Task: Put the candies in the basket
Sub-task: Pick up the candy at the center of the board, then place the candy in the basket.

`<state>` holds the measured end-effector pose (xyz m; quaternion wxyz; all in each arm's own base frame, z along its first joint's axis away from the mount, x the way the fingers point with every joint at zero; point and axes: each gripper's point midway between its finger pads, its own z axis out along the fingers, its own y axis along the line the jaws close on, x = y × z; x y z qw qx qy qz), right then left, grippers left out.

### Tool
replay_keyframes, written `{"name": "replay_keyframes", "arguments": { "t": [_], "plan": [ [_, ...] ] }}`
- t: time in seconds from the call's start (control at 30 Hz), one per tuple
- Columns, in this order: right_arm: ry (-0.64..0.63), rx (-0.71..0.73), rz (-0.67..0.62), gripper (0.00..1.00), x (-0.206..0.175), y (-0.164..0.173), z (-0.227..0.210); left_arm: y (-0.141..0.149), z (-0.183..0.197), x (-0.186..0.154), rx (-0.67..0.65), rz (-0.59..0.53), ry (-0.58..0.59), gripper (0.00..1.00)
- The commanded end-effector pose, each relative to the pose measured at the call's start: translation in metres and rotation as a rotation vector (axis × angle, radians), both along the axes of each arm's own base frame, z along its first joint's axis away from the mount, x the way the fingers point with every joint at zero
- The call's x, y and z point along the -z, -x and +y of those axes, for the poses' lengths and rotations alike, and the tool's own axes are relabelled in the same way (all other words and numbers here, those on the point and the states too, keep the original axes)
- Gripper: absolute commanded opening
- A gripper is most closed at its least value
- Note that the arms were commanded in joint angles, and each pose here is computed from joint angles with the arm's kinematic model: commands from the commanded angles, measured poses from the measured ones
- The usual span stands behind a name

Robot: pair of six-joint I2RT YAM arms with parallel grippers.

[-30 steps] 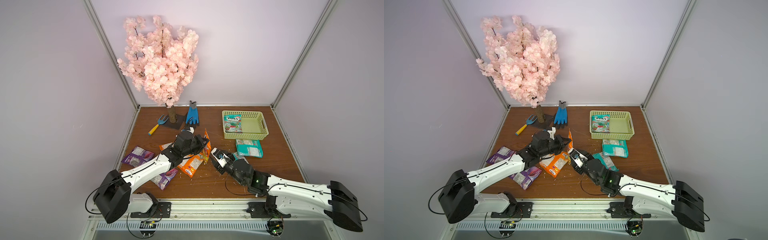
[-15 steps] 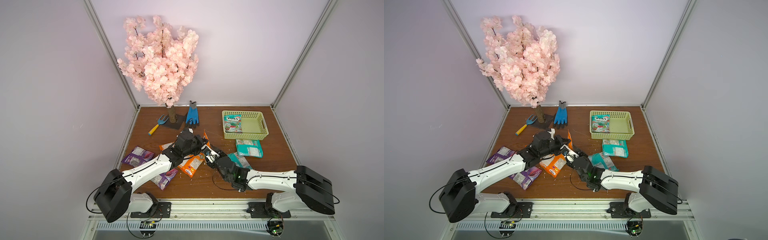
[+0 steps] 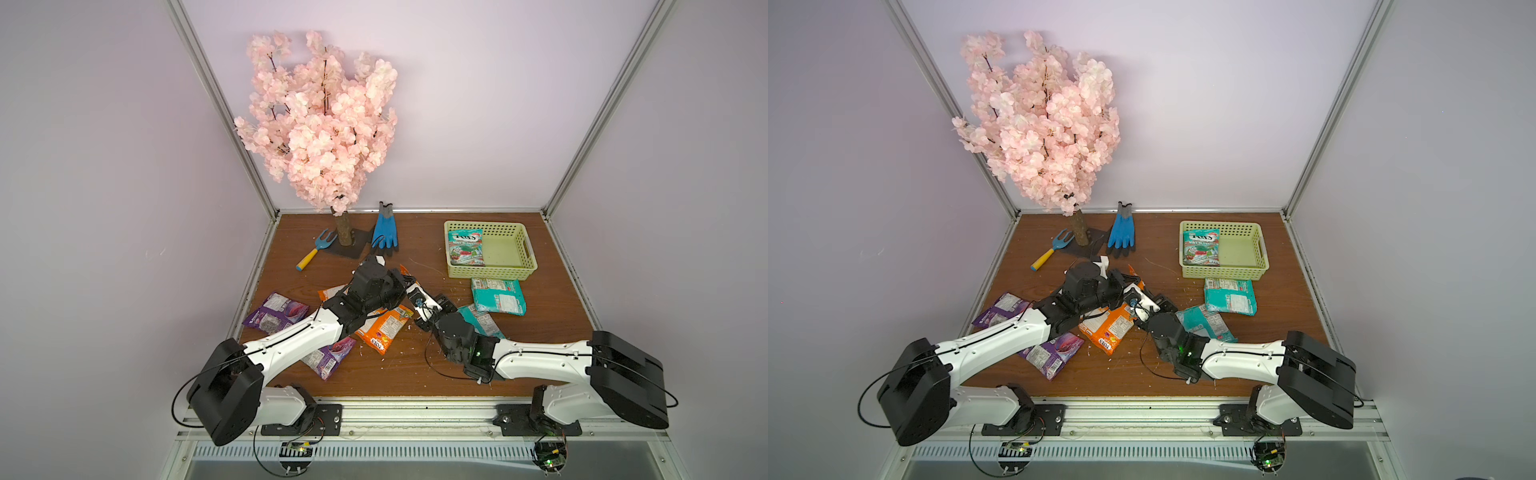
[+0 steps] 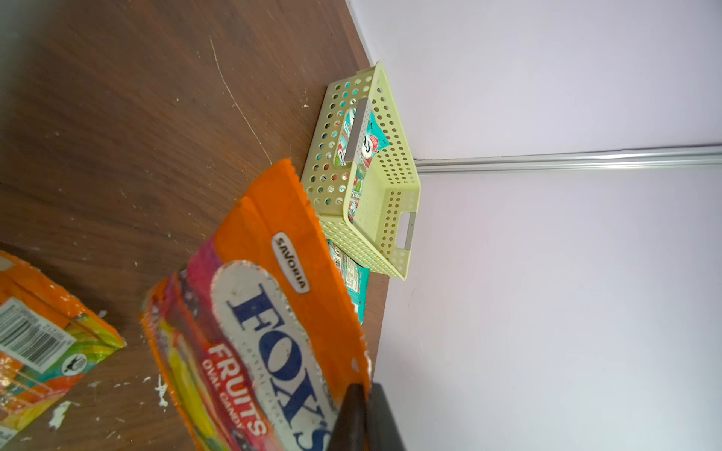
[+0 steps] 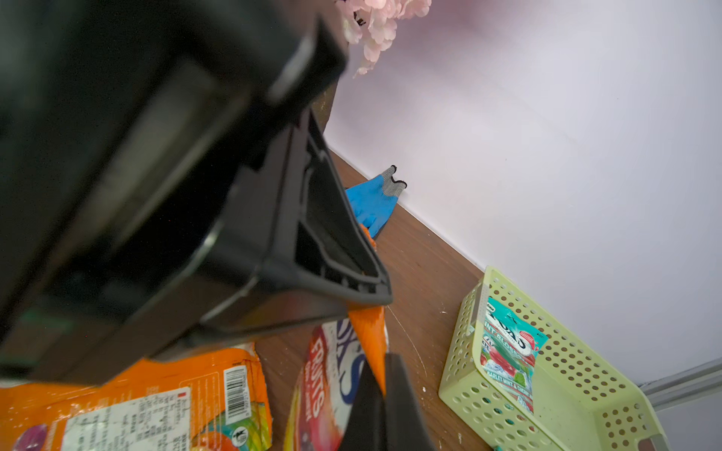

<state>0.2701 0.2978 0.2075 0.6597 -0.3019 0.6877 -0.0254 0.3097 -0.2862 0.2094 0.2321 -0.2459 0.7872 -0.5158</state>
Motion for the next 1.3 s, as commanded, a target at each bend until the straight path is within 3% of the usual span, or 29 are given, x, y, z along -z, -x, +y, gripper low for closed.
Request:
{"name": "replay_keyframes", "arguments": {
  "t": [0.0,0.1,0.27,0.4,0.53,0.67,0.9,1.27],
  "plan": [
    [-0.120,-0.013,0.006,0.00,-0.031,-0.007,-0.011,-0.014,0.022,-0.031,-0.047,-0.122,-0.028,0.43],
    [-0.115,-0.057,0.064,0.00,-0.035,-0.017,-0.020,-0.030,0.049,-0.043,-0.090,-0.249,-0.196,0.74],
    [-0.069,-0.066,0.077,0.00,-0.051,-0.041,-0.052,-0.043,0.073,-0.063,-0.066,-0.516,-0.555,0.99],
    [-0.036,-0.069,0.032,0.00,-0.077,-0.063,-0.076,-0.043,0.082,-0.058,-0.025,-0.665,-0.747,1.00],
    [-0.021,-0.037,-0.006,0.00,-0.104,-0.089,-0.098,-0.037,0.090,-0.035,-0.002,-0.723,-0.830,1.00],
    [-0.036,-0.017,-0.045,0.00,-0.125,-0.115,-0.122,-0.029,0.088,-0.023,0.039,-0.750,-0.833,1.00],
    [-0.006,0.069,-0.062,0.00,-0.117,-0.163,-0.163,-0.025,0.084,-0.014,0.071,-0.756,-0.820,1.00],
    [0.011,0.080,0.013,0.00,-0.070,-0.213,-0.214,-0.026,0.079,-0.014,0.084,-0.740,-0.794,1.00]
  ]
}}
